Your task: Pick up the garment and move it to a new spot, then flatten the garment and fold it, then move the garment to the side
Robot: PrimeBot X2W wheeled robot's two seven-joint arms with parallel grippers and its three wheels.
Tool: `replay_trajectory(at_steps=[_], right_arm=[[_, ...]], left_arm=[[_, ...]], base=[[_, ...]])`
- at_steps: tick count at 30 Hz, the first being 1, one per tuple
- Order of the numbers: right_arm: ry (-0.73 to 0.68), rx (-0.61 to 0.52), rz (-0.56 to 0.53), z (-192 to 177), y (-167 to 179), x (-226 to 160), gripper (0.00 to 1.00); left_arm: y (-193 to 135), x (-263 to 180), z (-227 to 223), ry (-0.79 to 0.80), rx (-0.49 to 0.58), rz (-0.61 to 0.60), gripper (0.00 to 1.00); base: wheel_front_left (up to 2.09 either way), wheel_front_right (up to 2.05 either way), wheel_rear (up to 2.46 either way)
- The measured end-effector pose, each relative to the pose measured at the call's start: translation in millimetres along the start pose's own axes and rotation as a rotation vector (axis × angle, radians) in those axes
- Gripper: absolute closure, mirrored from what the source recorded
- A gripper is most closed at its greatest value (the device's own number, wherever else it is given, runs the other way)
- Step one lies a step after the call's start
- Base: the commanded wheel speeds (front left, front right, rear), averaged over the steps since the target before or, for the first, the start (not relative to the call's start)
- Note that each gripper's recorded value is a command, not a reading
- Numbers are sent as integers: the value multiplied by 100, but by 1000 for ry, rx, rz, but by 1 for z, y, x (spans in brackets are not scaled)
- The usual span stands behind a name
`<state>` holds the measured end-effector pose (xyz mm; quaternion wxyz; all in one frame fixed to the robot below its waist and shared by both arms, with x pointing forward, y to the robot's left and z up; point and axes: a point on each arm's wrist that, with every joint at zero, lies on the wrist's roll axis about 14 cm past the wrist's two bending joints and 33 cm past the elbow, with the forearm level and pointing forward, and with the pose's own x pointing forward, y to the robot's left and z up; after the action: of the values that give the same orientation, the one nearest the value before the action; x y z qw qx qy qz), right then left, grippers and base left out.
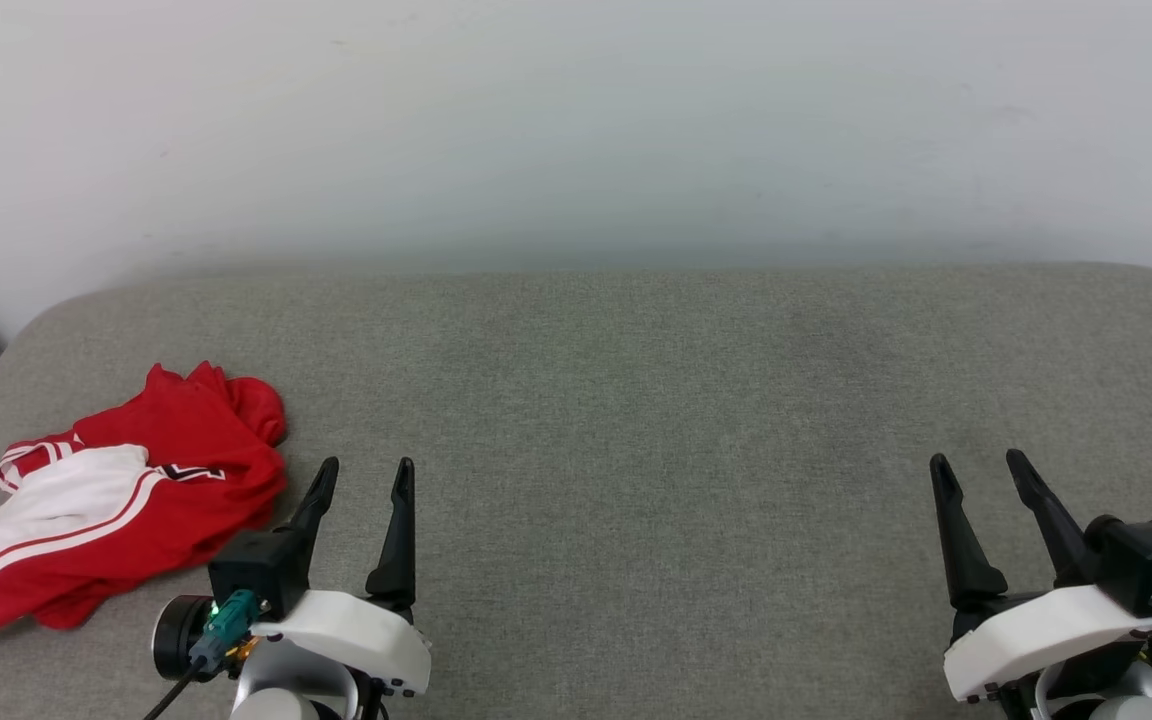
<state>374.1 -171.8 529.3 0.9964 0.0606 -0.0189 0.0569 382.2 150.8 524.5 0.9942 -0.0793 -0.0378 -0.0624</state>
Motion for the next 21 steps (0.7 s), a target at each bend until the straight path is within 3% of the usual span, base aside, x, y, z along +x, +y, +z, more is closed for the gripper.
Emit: replay_trajectory(at_steps=[21], right_arm=[[-30, -115, -9, 6, 1, -1, 0]], left_arm=[[-4, -2, 1, -30, 121, -18, 0]], base=[[0, 0, 0]])
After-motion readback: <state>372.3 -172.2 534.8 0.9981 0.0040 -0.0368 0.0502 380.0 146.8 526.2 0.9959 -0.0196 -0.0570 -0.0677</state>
